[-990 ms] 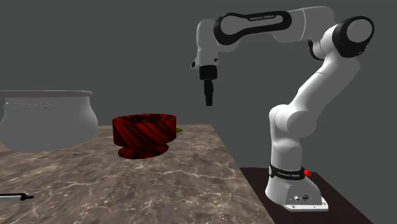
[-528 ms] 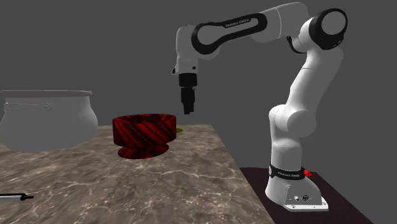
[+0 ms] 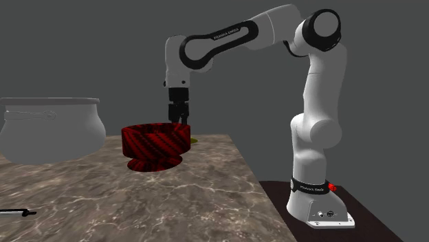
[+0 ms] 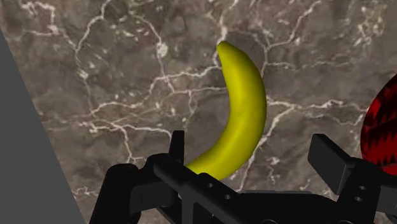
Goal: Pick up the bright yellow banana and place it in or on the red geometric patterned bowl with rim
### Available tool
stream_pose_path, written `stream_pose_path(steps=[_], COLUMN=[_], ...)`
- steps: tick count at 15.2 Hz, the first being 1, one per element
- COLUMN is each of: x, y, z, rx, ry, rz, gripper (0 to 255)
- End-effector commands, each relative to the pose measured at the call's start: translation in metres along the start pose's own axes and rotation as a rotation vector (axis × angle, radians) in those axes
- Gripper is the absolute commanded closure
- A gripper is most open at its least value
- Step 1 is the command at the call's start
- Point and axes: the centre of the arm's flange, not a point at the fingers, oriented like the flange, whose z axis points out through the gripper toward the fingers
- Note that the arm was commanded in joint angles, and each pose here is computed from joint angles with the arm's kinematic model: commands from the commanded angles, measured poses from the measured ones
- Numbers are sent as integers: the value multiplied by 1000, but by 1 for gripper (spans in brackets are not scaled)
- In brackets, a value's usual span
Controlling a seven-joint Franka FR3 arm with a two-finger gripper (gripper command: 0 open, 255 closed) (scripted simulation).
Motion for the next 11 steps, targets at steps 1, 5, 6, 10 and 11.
stream_pose_path(steps=[1,5,6,10,11], x=[7,7,7,7,7], y=[-4,-4,-4,-4,-4], z=[7,28,34,42,42], rx=[-3,-3,-3,-3,-3], ry=[2,2,2,2,2], rz=[2,2,2,2,2], gripper=[0,0,0,0,0])
